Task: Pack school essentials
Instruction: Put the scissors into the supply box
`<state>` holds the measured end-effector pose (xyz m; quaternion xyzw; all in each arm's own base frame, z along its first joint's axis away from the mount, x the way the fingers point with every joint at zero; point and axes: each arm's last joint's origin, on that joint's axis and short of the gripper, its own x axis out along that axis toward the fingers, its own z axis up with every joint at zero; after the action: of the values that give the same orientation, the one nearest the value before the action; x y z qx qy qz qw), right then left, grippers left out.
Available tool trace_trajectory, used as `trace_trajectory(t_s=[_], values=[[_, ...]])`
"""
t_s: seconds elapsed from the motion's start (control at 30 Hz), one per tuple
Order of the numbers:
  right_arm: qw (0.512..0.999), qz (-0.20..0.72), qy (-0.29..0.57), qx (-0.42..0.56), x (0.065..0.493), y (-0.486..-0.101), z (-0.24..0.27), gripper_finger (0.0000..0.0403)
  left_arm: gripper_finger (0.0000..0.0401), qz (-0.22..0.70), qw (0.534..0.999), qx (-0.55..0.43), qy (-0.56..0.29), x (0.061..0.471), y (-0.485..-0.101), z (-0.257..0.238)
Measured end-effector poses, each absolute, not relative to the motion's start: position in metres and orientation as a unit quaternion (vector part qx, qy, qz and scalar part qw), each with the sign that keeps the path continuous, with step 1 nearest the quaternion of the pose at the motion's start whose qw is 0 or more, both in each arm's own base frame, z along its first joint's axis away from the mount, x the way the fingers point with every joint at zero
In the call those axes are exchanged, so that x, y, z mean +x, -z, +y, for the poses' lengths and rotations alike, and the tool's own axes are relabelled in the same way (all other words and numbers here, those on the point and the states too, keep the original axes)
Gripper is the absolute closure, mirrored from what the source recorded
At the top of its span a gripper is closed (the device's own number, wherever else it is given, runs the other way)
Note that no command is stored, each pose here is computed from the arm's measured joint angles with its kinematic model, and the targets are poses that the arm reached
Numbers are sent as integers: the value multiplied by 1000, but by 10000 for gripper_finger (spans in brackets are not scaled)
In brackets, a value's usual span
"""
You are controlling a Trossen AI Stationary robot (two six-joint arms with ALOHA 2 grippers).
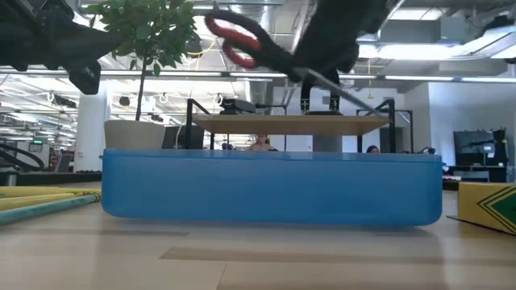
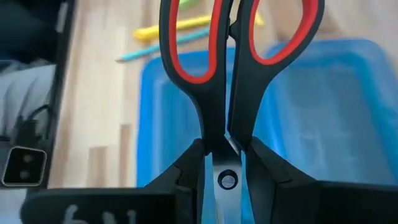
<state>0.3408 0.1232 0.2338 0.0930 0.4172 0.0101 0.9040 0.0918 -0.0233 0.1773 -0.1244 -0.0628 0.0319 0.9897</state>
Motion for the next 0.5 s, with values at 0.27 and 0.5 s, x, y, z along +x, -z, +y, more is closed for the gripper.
trace_trajectory(t_s=[0.27, 0.5], values=[[861, 508, -21, 16, 375, -216, 143, 308, 401, -58, 990, -123, -34, 92, -177, -23], [857, 514, -37, -1, 399, -208, 155, 307, 401, -58, 990, -125, -34, 92, -176, -23]])
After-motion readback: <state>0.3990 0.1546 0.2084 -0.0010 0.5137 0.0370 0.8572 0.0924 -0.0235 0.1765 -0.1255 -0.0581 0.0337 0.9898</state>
